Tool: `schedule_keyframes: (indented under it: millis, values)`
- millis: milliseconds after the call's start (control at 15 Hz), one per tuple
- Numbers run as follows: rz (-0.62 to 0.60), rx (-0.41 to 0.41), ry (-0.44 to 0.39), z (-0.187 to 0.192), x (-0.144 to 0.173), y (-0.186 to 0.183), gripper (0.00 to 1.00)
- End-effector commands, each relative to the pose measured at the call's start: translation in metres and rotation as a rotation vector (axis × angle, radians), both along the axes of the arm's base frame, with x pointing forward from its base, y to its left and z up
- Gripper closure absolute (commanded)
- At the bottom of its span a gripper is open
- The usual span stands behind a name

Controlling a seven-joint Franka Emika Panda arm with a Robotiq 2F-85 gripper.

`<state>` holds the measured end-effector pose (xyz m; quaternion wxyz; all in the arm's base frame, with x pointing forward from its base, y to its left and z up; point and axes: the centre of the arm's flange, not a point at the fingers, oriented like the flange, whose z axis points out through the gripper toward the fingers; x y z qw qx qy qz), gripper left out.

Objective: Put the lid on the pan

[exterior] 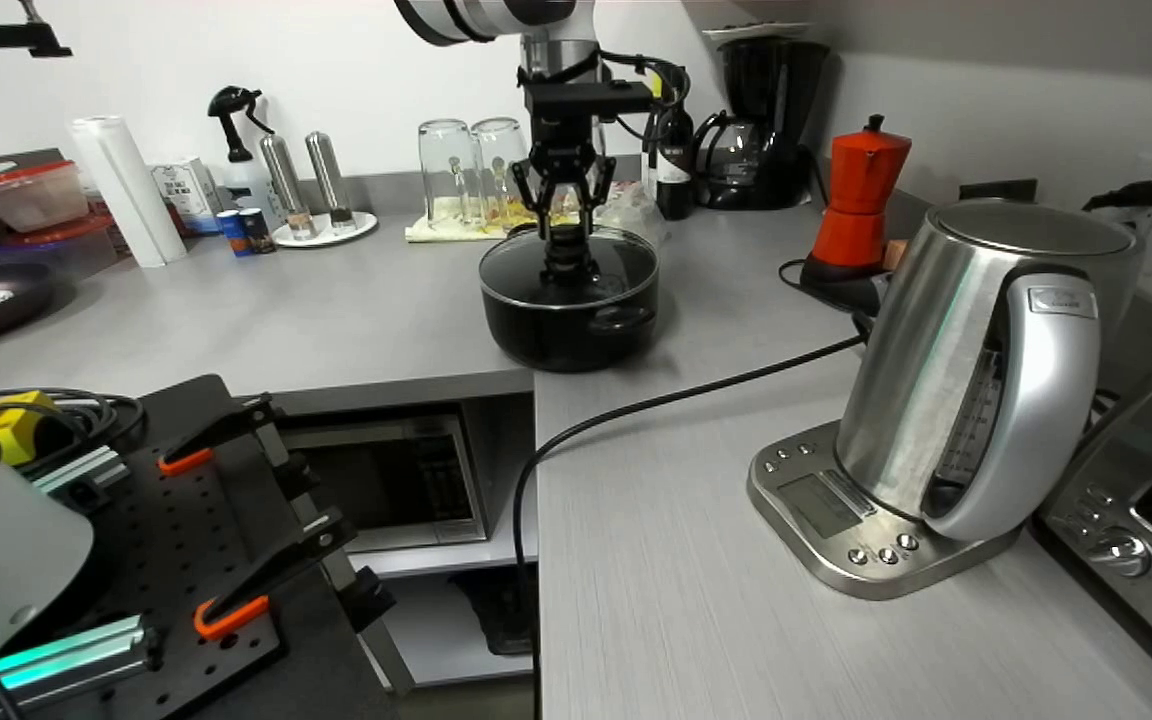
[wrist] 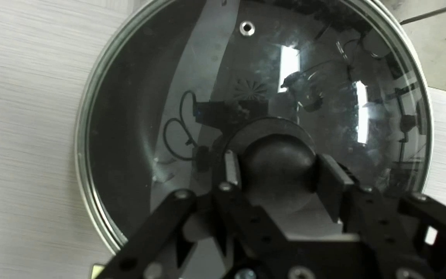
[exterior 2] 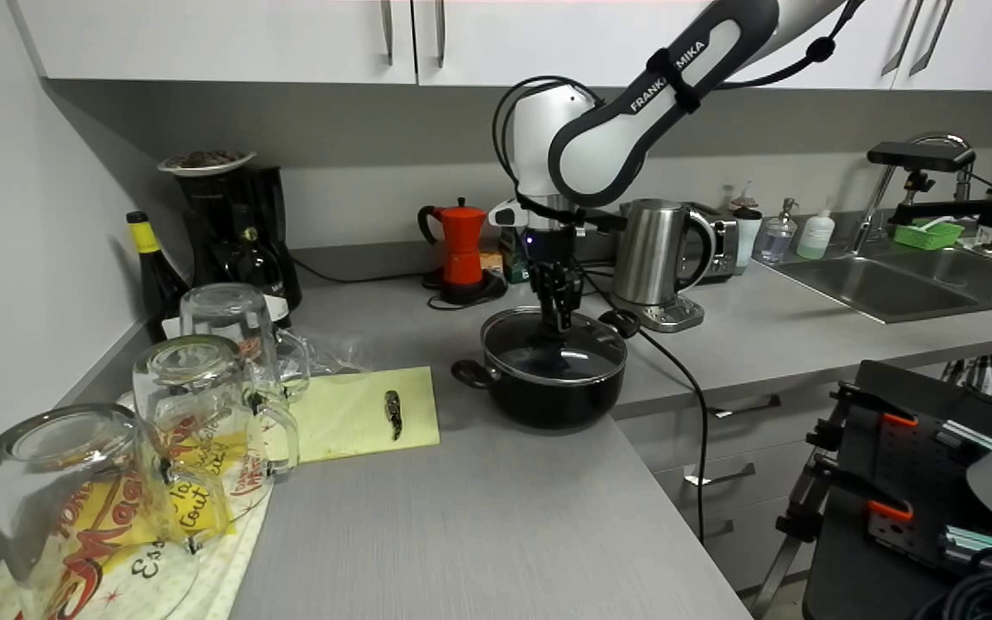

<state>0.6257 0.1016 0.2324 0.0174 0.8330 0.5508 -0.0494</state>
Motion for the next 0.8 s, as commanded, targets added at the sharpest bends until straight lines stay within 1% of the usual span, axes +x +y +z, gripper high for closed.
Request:
schedule_keyframes:
  millis: [0,733]
  values:
    - [0.016,-0.045,0.013,-0.006,-0.005,0.007,0.74]
    - [0.012,-0.053,-0.009,0.008,-0.003,0.004,0.74]
